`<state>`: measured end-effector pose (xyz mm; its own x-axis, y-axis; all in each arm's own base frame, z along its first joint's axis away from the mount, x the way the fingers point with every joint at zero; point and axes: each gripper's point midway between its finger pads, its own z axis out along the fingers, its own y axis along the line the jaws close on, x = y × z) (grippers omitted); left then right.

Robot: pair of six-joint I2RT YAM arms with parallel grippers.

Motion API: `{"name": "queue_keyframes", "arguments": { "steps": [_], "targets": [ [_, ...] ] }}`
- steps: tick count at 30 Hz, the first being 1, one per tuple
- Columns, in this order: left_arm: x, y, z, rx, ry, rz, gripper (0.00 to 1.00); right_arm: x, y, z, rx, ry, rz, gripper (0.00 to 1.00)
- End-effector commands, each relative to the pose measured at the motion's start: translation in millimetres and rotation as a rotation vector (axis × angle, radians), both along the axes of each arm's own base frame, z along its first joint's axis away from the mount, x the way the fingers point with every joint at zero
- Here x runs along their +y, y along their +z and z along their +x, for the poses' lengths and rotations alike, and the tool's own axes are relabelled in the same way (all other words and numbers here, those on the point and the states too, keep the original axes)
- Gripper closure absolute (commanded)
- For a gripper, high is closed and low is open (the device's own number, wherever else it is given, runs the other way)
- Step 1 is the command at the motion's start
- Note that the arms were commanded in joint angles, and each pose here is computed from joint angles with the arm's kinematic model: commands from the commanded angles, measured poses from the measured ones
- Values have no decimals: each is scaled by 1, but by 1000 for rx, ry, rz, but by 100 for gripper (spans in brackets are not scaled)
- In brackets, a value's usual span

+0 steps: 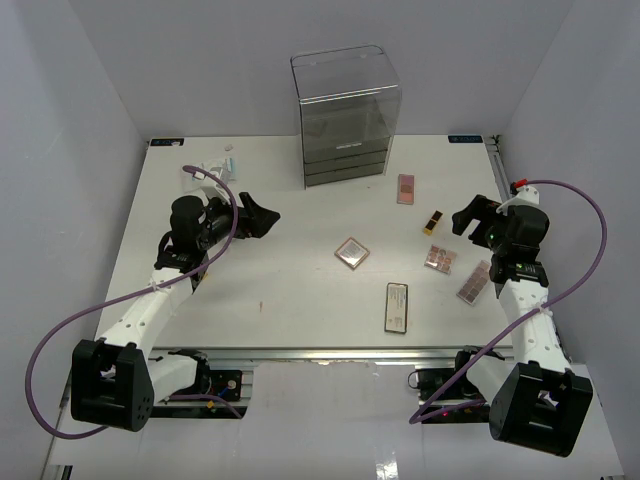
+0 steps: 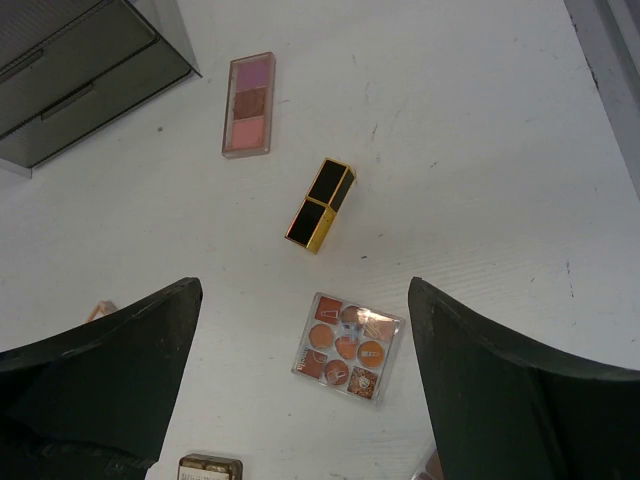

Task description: Organize the makeup

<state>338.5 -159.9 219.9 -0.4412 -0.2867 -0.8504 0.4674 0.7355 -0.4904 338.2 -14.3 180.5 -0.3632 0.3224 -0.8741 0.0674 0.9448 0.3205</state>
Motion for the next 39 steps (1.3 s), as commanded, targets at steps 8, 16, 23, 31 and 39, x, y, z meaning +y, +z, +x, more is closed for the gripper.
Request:
{"name": "queue_keyframes", "arguments": {
  "steps": [8, 16, 23, 31, 39],
  "targets": [
    [-5, 21, 2, -46, -22, -16, 2, 3, 31, 7, -101, 41, -23, 10],
    [-4, 18, 3, -41, -17, -14, 2, 66, 21, -20, -190, 543, -131, 10],
    [-3, 10, 6, -19, -14, 1, 2, 157, 13, -62, -247, 1064, -289, 10],
    [-1, 3, 9, -6, -2, 16, 2, 210, 33, 1, -137, 1093, -100, 9],
    [5, 0, 11, -33, 27, 46, 2, 260, 52, 98, -74, 748, 297, 3]
  ]
}}
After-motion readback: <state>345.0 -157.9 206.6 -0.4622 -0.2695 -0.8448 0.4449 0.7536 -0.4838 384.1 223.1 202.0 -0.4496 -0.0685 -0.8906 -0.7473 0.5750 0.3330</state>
